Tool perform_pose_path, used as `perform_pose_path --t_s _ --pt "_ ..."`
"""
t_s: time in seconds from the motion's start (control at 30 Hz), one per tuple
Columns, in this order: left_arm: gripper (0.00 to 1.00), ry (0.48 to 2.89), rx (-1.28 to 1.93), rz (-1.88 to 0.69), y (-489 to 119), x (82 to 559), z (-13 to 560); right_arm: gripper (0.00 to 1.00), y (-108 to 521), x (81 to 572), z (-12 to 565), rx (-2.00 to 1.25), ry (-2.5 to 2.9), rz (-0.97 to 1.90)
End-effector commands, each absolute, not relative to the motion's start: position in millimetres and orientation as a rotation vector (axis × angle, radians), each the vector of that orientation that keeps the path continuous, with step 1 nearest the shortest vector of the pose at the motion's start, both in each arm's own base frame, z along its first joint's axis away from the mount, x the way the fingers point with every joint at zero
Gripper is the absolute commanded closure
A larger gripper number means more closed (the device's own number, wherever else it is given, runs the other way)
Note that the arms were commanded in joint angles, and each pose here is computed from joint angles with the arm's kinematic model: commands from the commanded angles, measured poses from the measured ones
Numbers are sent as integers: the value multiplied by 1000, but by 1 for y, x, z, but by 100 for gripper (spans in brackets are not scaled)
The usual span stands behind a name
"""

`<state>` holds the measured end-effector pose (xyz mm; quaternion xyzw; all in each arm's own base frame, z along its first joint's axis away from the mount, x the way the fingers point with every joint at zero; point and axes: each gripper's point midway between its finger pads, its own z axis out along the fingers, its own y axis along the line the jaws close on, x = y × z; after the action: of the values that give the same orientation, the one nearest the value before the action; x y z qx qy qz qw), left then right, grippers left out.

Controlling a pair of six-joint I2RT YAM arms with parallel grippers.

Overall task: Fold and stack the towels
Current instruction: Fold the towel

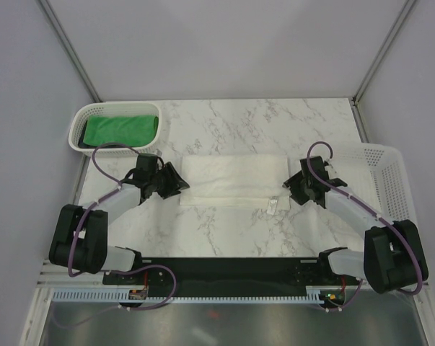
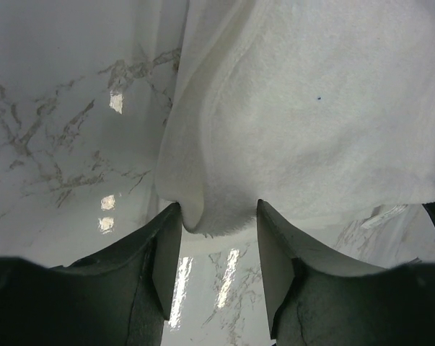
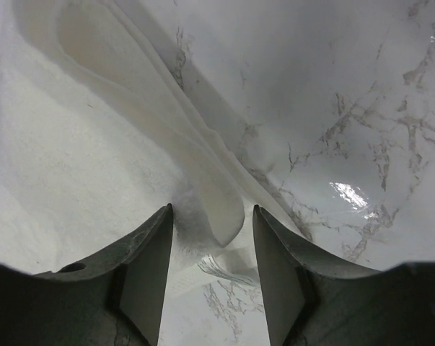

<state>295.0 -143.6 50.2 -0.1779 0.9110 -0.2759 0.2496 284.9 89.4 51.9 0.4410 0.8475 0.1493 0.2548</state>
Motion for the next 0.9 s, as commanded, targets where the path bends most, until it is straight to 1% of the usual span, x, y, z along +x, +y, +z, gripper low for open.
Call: perform_pose_path --t_s 0.0,0.07,0.1,0.17,0.23,0.27,0.43,0.5,0.53,0.57,0.6,0.63,0.67,0.7,0.77,0.87 --pt "48 2414 -504 -755 -146 311 62 45 95 297 59 1204 2260 446" --pt "50 2416 -499 -757 -147 310 62 49 96 296 60 1201 2254 456" --pt "51 2416 -496 -760 -148 310 62 49 96 295 61 1207 2249 462" --pt "51 2420 -498 -770 -149 307 62 48 97 293 62 1215 2246 473" --pt "46 2415 -485 -786 -152 305 66 48 97 289 62 1230 2240 482" --pt "46 2421 -481 -786 -153 302 66 48 96 288 62 1236 2238 482" --pt "45 2405 -489 -753 -149 297 68 46 95 278 52 1257 2258 463" --pt "47 2395 -492 -733 -147 296 69 48 95 280 53 1243 2256 465" --pt "49 2392 -492 -729 -146 297 69 51 95 281 54 1236 2256 461" --pt "52 2393 -486 -728 -146 297 69 67 92 283 55 1218 2252 444" --pt "61 2395 -476 -732 -147 298 70 80 92 286 60 1204 2243 444" --pt "69 2394 -460 -732 -148 301 73 91 91 288 63 1195 2235 443" --pt "77 2392 -451 -733 -149 302 75 100 90 291 66 1184 2230 436" --pt "89 2390 -434 -725 -148 304 77 100 91 293 72 1172 2228 440" --pt "98 2386 -417 -719 -149 306 84 100 90 295 78 1145 2229 434" --pt "98 2379 -405 -690 -145 307 94 100 87 296 85 1130 2218 420"
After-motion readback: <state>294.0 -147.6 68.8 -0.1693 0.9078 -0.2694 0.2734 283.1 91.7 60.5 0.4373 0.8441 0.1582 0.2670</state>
